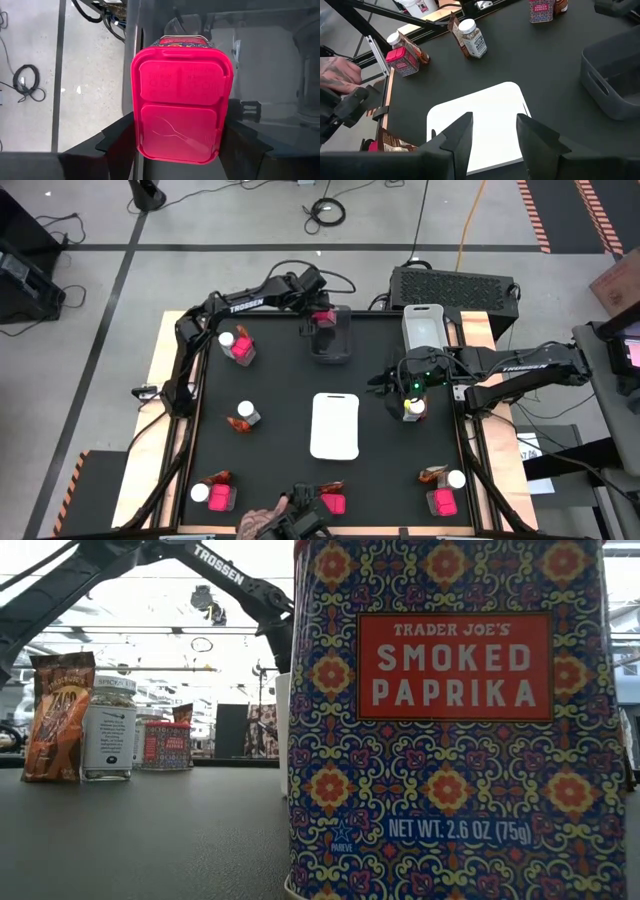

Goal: Sort spices by type
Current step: Put the red seasoning can into the black bin

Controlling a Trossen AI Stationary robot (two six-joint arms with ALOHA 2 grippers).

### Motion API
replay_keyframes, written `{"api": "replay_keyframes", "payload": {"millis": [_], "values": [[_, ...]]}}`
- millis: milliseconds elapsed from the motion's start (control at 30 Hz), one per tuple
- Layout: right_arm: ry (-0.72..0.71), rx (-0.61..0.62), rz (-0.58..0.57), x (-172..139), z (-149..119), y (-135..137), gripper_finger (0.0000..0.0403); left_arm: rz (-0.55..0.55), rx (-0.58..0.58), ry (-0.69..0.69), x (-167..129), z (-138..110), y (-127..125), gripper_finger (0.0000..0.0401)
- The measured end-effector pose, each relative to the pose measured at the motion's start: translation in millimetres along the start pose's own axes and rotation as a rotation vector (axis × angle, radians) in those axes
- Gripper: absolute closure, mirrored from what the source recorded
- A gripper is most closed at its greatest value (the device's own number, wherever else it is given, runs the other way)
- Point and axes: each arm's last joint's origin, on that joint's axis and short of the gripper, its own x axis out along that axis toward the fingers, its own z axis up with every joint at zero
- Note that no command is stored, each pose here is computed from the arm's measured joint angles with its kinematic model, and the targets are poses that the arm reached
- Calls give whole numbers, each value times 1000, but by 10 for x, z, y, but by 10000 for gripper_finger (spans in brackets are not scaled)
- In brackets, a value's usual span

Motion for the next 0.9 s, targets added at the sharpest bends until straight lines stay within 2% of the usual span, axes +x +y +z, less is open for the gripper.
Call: {"api": "replay_keyframes", "payload": {"millis": [167,733,900], "values": [[3,-3,-1,1,-3,0,257,3,7,30,91,-4,-38,160],[4,-19,-1,1,-4,-1,257,35,33,43,104,19,-55,158],[4,-19,-1,1,-4,-1,257,36,31,41,105,20,-53,132]]}}
